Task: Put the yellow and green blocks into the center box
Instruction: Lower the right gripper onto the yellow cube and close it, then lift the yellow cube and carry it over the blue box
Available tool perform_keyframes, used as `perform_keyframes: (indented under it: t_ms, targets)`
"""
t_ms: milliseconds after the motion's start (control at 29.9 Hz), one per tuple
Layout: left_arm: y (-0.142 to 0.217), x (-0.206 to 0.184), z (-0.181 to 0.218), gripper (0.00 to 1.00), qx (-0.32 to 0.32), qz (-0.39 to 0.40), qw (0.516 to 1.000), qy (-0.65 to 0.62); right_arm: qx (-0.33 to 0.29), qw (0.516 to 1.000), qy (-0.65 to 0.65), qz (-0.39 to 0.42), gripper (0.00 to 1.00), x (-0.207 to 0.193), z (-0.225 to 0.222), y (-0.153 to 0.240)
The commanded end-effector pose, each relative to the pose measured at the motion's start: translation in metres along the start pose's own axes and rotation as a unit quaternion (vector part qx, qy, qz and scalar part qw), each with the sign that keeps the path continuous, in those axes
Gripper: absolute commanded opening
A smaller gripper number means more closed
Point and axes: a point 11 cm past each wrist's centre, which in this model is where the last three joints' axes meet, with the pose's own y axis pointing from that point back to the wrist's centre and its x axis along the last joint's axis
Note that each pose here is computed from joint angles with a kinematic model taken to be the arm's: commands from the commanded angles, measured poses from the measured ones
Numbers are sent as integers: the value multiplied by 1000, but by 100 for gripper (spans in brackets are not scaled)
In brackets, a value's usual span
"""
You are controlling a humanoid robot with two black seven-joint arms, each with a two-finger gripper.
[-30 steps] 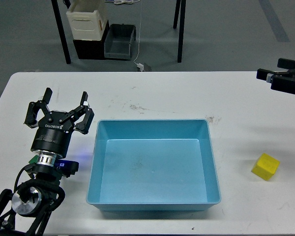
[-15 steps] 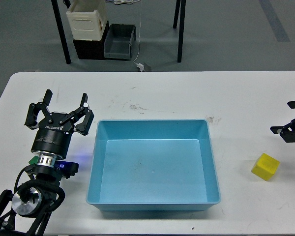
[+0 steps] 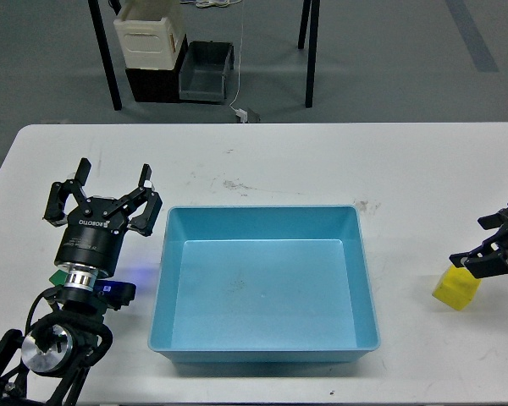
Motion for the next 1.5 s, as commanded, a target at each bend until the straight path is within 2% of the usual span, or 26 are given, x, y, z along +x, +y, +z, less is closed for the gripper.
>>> perform_keyframes:
  t_ms: [0, 201, 568, 735, 836, 936, 1103, 1203, 1337, 1404, 1471]
  targets:
    - [0, 2, 0, 100, -1, 3, 1000, 0, 10, 999, 8, -31, 99, -9, -7, -10]
    - [1, 3, 1, 100, -1, 5, 1000, 0, 27, 999, 19, -43, 99, -9, -18, -23]
    - [-1, 2, 1, 100, 0, 3, 1000, -1, 21, 997, 27, -64, 95, -15, -14, -33]
    - [-1, 2, 1, 100, -1, 3, 1000, -2, 24, 997, 30, -67, 81, -11, -15, -42]
    - [-1, 2, 2, 100, -2, 3, 1000, -2, 27, 997, 31, -68, 65, -11, -17, -43]
    - [-2, 4, 2, 100, 0, 5, 1000, -3, 22, 997, 32, -66, 37, -8, -14, -42]
    - [-3, 4, 2, 100, 0, 4, 1000, -4, 8, 998, 42, -49, 12, 9, -6, -32]
    - [-3, 3, 2, 100, 0, 4, 1000, -4, -22, 998, 61, -6, 6, 52, 8, -6]
    - [-4, 2, 5, 100, -1, 3, 1000, -7, -61, 990, 101, 75, 5, 123, 15, 41]
    - [-4, 2, 6, 100, -2, 3, 1000, -9, -70, 984, 123, 111, 4, 153, 10, 62]
    - [-4, 1, 8, 100, -4, 1, 1000, -11, -53, 977, 148, 143, 4, 183, -10, 73]
